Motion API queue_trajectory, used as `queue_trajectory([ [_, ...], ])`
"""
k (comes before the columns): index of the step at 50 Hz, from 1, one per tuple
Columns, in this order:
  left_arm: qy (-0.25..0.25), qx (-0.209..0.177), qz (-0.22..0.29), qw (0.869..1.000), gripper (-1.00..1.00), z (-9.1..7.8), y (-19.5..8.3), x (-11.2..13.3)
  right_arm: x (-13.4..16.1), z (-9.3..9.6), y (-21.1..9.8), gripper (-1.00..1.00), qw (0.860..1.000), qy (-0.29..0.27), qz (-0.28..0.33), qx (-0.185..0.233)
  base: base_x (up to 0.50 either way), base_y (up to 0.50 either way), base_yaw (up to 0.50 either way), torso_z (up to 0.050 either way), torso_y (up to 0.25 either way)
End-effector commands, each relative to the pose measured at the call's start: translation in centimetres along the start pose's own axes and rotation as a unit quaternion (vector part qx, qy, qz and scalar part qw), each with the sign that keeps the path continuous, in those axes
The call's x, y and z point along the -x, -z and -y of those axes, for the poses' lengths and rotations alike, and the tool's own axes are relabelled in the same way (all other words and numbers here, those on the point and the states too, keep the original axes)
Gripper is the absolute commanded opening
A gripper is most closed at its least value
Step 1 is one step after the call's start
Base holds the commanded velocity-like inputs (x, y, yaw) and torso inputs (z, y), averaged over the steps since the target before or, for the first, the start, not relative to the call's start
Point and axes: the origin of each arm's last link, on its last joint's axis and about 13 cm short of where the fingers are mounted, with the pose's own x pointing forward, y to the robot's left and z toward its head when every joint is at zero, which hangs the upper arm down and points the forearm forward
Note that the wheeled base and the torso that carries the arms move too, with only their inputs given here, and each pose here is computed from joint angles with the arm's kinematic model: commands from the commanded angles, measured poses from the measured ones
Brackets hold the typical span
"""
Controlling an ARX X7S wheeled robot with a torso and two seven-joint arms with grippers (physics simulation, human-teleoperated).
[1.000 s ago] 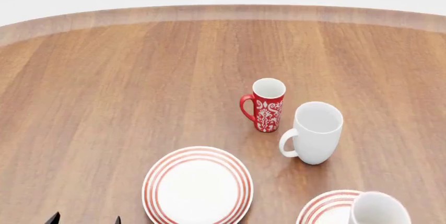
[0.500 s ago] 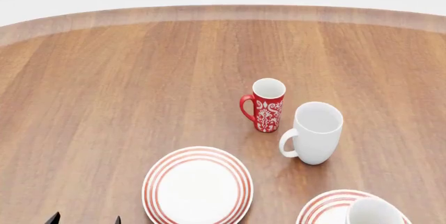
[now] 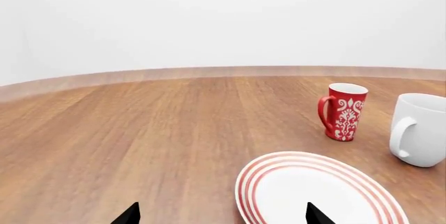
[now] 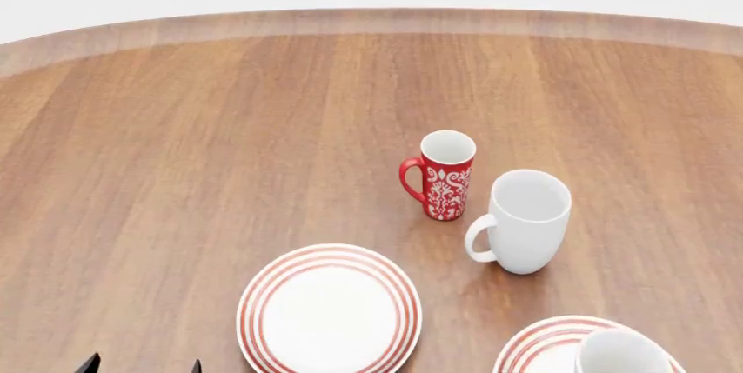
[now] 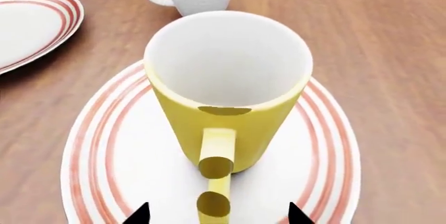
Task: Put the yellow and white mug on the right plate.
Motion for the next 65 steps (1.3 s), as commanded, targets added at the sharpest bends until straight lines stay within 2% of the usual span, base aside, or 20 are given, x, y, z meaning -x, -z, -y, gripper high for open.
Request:
queue_trajectory([
  [1,0.0,0.0,0.0,1.0,1.0,0.0,0.0,0.0,0.4,-0.1,-0.3,1.0,1.0,0.012,0.001,0.015,0.0,0.0,0.0,0.0,0.0],
  [10,0.0,-0.001,0.001,1.0,1.0,0.0,0.0,0.0,2.5,-0.6,-2.7,1.0,0.998,0.012,0.054,0.044,0.0,0.0,0.0,0.0,0.0],
  [18,0.001,0.001,0.001,1.0,1.0,0.0,-0.1,0.0,5.6,-1.9,-5.2,1.0,0.989,0.003,0.104,0.102,0.0,0.0,0.0,0.0,0.0],
  [21,0.002,0.001,0.001,1.0,1.0,0.1,-0.1,0.0,5.9,-2.1,-5.5,1.0,0.988,0.002,0.109,0.107,0.0,0.0,0.0,0.0,0.0],
  [28,-0.004,0.002,0.003,1.0,1.0,0.0,-0.1,0.0,7.5,-2.7,-6.7,1.0,0.981,-0.005,0.16,0.113,0.0,0.0,0.0,0.0,0.0],
  [43,-0.003,0.001,0.003,1.0,1.0,0.0,-0.1,0.0,9.6,-4.5,-7.9,1.0,0.966,-0.001,0.198,0.167,0.0,0.0,0.0,0.0,0.0],
  [56,-0.001,0.0,0.004,1.0,1.0,0.0,-0.1,0.0,10.4,-7.3,-8.9,1.0,0.945,-0.045,0.224,0.234,0.0,0.0,0.0,0.0,0.0],
  [65,-0.002,0.0,0.005,1.0,1.0,0.0,-0.1,0.1,10.3,-8.2,-8.6,1.0,0.94,-0.063,0.225,0.25,0.0,0.0,0.0,0.0,0.0],
])
